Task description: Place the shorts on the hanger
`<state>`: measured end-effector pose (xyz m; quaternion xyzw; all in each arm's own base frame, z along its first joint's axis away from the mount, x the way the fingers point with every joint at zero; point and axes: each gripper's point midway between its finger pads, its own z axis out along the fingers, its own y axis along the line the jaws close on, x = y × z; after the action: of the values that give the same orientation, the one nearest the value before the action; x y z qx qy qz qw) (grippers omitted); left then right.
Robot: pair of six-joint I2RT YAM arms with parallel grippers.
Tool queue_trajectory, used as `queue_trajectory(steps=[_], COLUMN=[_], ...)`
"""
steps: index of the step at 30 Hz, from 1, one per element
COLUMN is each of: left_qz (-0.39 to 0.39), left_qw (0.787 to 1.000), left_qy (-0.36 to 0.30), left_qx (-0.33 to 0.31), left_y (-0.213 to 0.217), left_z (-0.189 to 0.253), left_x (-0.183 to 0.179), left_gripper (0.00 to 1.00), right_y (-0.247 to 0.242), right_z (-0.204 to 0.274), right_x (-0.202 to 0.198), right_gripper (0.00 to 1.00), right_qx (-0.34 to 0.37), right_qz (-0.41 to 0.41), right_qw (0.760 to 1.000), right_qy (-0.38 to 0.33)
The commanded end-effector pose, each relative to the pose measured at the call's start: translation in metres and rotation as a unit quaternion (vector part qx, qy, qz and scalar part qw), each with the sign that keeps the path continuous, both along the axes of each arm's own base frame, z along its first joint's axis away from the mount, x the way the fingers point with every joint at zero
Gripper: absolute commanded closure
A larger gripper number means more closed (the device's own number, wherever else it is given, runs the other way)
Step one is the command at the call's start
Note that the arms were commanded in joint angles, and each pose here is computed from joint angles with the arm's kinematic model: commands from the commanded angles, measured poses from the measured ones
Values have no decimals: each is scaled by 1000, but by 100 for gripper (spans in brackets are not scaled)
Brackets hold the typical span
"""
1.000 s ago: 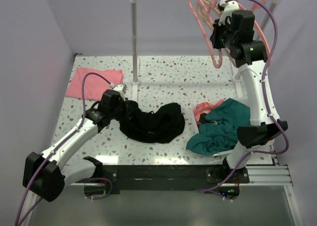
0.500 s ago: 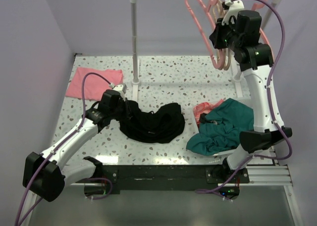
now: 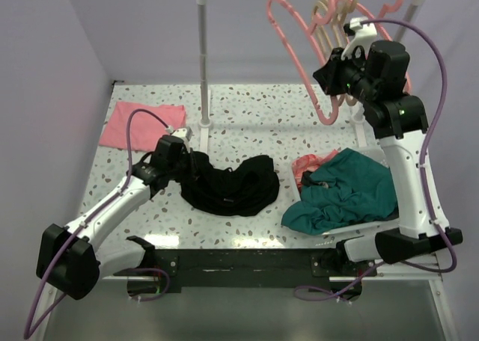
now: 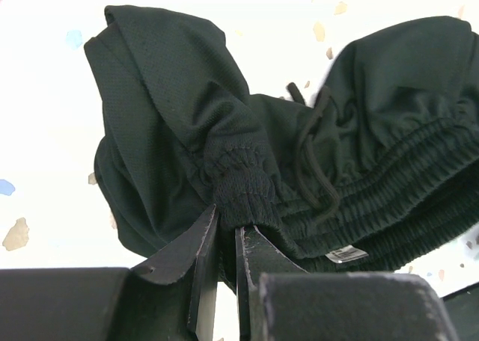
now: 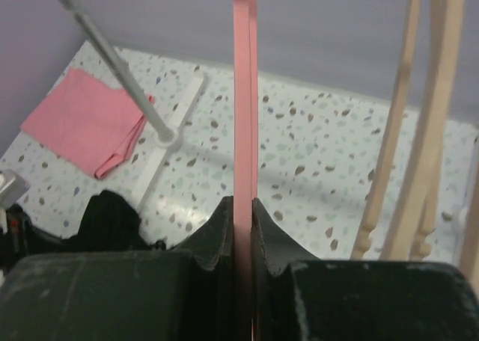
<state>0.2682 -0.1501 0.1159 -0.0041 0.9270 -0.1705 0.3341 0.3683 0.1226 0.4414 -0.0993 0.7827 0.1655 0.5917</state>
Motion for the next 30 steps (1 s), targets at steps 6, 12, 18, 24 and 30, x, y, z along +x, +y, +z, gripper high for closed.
queue_trajectory(steps=[6,12,18,24,30], left_qz=[34,60,67,62,59], left_qw=[999,997,996,997,997], left_qy=[-9,-6,-1,0,3], left_qx=[31,51,59,54,48], left_y=[14,22,21,15,13], left_z=[1,-2,-5,-7,-8], left_x=[12,17,27,32,31], left_gripper=[83,83,83,86,86], right_y=[74,87,66,78,95], right_z=[-85,-124,-131,-153,-175], right_x=[-117,-188,-232,-261,-256], right_gripper=[100,100,100,100,100], right_qx=[32,24,1,13,-1], right_qz=[129,211,237,297,302], right_qw=[984,953,933,893,889], right_qy=[122,215,271,337,345])
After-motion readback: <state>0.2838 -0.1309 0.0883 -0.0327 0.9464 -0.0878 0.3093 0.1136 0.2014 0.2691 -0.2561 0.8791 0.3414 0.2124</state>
